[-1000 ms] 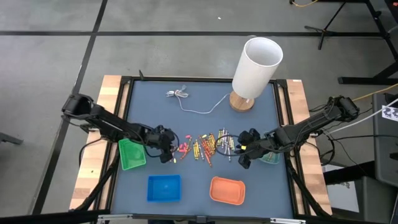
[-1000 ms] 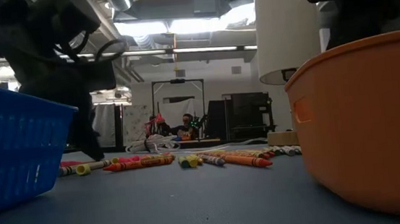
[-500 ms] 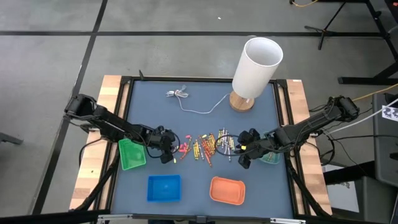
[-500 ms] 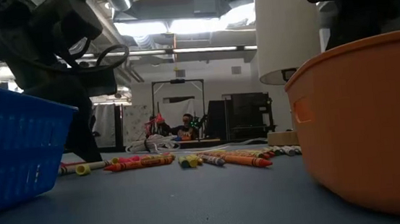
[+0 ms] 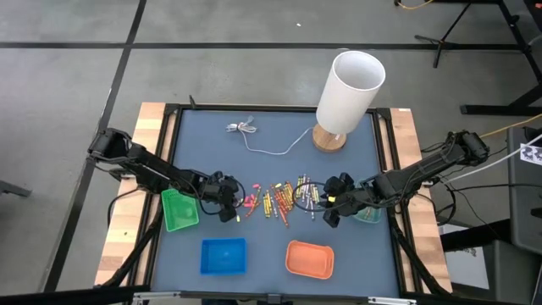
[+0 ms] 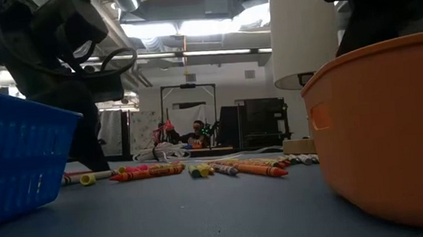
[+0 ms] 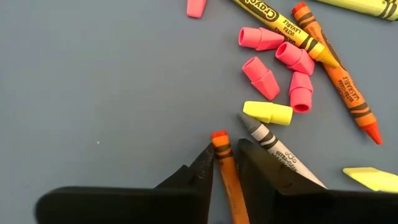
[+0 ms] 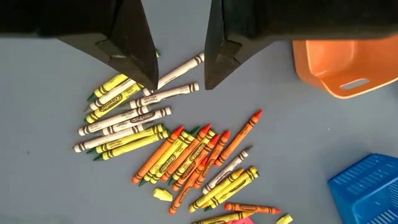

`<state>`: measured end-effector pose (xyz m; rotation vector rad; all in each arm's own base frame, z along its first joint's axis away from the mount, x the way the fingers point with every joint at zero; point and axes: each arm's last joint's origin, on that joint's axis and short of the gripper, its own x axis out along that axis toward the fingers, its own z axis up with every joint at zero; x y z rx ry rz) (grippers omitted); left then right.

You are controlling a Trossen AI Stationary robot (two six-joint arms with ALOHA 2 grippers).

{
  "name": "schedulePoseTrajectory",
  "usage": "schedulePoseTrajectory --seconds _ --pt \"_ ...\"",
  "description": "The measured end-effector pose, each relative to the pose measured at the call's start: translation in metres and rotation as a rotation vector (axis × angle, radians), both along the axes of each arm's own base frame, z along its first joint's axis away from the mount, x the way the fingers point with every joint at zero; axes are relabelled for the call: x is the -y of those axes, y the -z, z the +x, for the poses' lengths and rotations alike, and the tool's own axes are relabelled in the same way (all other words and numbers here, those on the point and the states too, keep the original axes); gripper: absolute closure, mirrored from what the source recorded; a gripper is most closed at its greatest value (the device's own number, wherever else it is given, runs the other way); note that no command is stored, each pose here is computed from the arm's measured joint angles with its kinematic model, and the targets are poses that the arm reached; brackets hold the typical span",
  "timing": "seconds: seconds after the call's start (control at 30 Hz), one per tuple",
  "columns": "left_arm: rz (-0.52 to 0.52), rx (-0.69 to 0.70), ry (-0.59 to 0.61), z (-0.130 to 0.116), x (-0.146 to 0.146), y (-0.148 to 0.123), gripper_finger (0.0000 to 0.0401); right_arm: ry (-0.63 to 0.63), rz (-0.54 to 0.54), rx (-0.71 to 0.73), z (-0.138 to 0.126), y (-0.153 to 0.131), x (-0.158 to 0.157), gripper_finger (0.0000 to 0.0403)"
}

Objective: Sort crayons
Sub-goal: Put the orange crayon into the green bin

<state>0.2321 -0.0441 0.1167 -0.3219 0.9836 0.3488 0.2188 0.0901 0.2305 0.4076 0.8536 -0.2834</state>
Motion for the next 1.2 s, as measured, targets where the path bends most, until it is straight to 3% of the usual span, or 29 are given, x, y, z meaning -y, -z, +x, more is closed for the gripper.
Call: schedulePoseTrajectory --seconds 0.23,0.63,0.9,1.2 --pt "0.000 0.001 -0.001 0.000 0.000 0.000 0.0395 0.000 0.000 0.000 0.000 0.000 0.000 0.0274" --pt "-0.002 0.007 0.018 0.002 0.000 -0.012 0.0395 0.001 0.001 0.000 0.000 0.000 0.000 0.0274" --pt "0.019 -0.024 0.182 0.003 0.003 -0.056 0.0395 0.003 -0.003 0.000 0.000 0.000 0.000 0.0274" --pt "-0.046 -0.255 0.447 -0.017 0.016 -0.104 0.0395 0.004 -0.005 0.002 0.000 0.000 0.000 0.0274"
